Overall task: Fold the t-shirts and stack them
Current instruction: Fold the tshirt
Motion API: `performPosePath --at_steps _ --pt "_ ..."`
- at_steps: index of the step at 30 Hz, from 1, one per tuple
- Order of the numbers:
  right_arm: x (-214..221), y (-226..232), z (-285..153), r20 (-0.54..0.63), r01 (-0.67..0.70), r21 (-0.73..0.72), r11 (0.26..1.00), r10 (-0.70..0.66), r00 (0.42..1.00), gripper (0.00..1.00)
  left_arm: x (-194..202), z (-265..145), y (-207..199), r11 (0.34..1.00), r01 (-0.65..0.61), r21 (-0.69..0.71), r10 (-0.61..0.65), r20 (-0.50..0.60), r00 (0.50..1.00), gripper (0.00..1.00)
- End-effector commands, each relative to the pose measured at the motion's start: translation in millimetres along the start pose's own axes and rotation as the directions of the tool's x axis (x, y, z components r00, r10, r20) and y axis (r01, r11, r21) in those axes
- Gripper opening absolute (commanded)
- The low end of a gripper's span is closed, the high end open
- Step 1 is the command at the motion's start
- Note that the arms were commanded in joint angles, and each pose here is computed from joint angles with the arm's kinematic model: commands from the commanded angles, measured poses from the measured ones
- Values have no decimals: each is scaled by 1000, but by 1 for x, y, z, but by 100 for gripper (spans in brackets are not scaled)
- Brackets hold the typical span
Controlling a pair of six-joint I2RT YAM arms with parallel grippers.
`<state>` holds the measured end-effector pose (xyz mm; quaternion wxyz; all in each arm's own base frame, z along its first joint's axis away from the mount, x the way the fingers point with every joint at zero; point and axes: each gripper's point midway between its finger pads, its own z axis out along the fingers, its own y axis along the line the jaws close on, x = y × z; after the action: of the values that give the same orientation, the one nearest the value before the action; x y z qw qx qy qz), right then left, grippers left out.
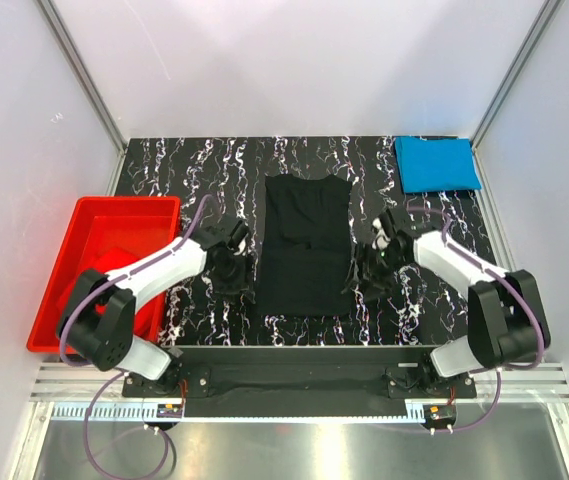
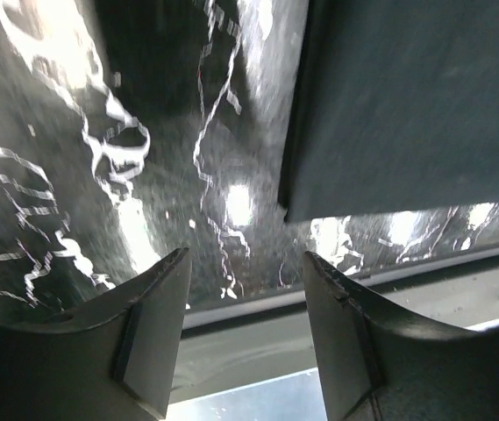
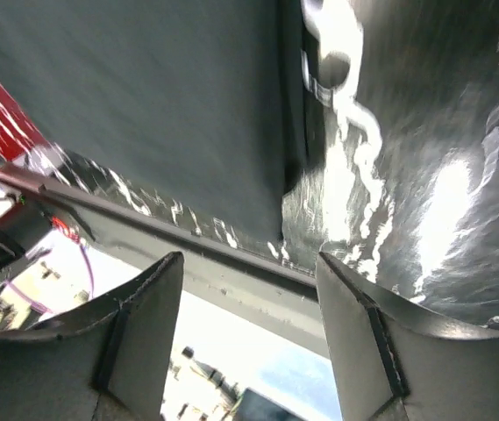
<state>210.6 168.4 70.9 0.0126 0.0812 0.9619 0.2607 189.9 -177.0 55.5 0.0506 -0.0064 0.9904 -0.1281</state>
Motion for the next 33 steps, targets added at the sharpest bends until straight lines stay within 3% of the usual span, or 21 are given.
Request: performPosePath --at_steps 1,8,11,15,18,19,22,23,26,27,30,33 --pt "8 16 8 35 -25 -97 995 28 999 69 -3 -9 -19 993 31 113 -39 65 997 59" --pt "17 22 -2 168 170 -15 985 -166 972 70 -9 -32 -33 989 -142 32 125 306 944 62" --pt "20 37 -13 217 287 50 957 -291 932 70 -12 -48 -38 983 -184 -21 176 413 893 62" --pt "23 61 -26 245 444 133 886 -463 852 71 -14 -70 -48 943 -296 -152 330 542 773 61" --pt "20 85 -47 295 595 212 776 -631 718 82 -19 -91 -57 913 -360 -190 396 624 673 61" --pt "10 84 -55 313 628 283 725 -689 654 100 -21 -94 -56 909 -368 -196 403 642 652 61" --pt "-6 92 -74 336 691 369 621 -783 523 100 -33 -125 -58 904 -383 -189 386 746 542 62" --pt "-8 94 -77 333 710 385 590 -806 490 100 -39 -143 -59 898 -394 -193 381 789 483 62" --pt "-14 93 -83 325 760 444 474 -876 357 100 -48 -168 -55 887 -396 -235 393 836 383 62" --pt "-17 98 -85 334 781 460 423 -897 290 100 -47 -177 -56 883 -409 -230 386 851 356 62" --pt "2 92 -76 291 865 398 307 -936 198 100 -47 -192 -59 853 -458 -250 407 867 286 60" --pt "30 85 -59 189 943 306 133 -979 77 100 -45 -197 -56 861 -453 -231 379 886 268 59"
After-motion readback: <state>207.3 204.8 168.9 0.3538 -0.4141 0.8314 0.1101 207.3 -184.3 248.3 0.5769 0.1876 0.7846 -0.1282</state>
